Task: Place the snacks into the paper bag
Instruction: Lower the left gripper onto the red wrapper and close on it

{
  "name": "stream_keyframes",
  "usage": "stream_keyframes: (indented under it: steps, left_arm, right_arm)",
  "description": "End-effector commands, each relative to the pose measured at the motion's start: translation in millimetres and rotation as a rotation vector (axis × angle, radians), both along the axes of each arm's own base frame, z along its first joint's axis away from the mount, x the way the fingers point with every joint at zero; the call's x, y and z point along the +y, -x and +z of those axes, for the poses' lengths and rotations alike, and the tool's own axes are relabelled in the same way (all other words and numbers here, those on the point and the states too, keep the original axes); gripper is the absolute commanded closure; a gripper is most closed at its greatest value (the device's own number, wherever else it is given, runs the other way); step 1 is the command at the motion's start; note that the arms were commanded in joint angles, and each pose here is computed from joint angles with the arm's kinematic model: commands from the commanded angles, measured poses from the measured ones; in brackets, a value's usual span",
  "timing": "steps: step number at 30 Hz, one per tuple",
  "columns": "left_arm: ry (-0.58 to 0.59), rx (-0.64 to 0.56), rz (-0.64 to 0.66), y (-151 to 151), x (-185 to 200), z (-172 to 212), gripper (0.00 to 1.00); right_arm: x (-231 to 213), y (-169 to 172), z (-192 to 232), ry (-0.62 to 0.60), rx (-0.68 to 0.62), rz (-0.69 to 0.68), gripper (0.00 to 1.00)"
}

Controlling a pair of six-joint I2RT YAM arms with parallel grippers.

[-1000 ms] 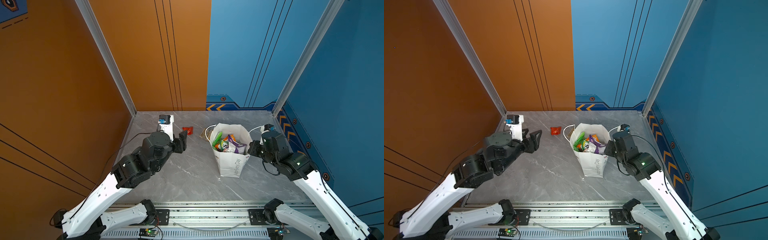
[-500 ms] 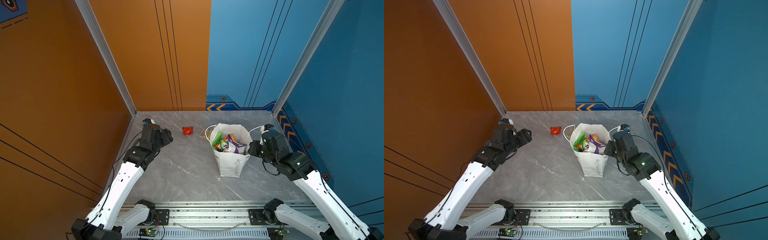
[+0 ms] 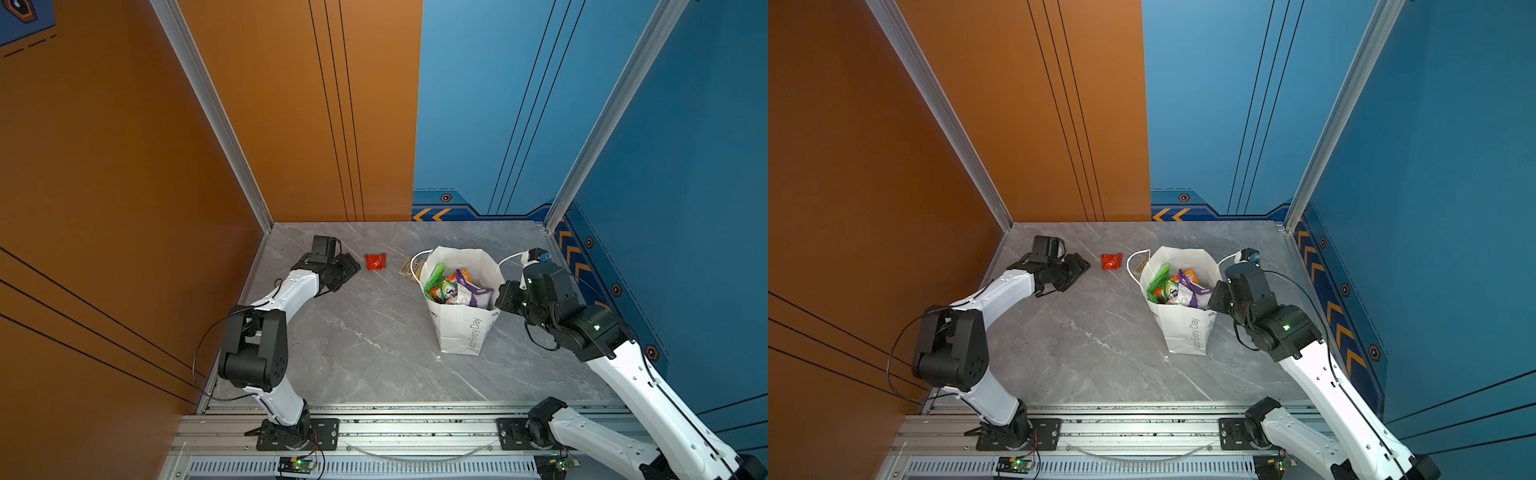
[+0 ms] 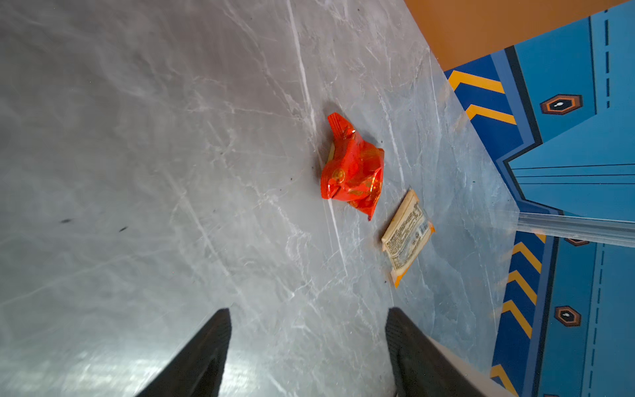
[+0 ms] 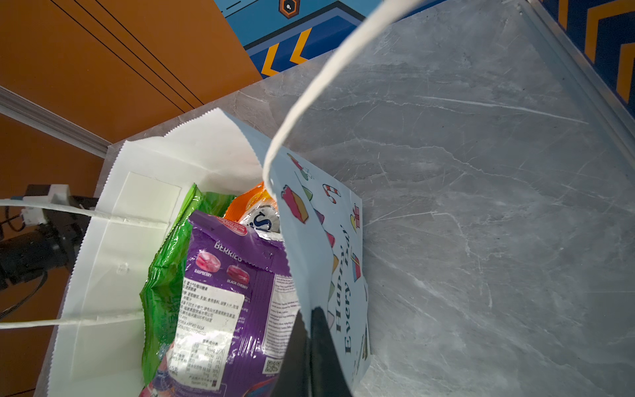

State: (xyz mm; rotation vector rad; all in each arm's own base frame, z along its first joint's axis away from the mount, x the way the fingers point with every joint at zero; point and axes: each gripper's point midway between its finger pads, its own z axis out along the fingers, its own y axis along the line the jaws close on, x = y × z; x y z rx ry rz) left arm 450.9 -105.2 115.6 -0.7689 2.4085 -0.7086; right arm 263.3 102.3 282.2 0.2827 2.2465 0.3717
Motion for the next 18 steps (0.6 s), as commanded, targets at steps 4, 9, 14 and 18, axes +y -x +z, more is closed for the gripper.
stream_keyframes:
  steps: [4,9,14,18]
  left_arm:
    - [0.092,-0.048,-0.072,-48.1,-25.5,-4.4,0.34]
    - [0.062,0.001,-0.095,-66.7,-32.8,-29.3,0.36]
    - [0.043,0.073,-0.111,-74.4,-38.5,-55.6,0.42]
    - [0.045,0.107,-0.131,-80.5,-47.2,-72.4,0.55]
  right_arm:
    - [0.2,-0.8,-1.0,0.009,0.000,0.002,1.00]
    - [1.9,-3.2,-3.2,0.012,0.009,0.004,1.00]
    - [0.8,-4.2,-2.3,0.023,0.010,0.002,1.00]
    - [0.2,-4.9,-3.7,0.024,0.015,0.000,1.00]
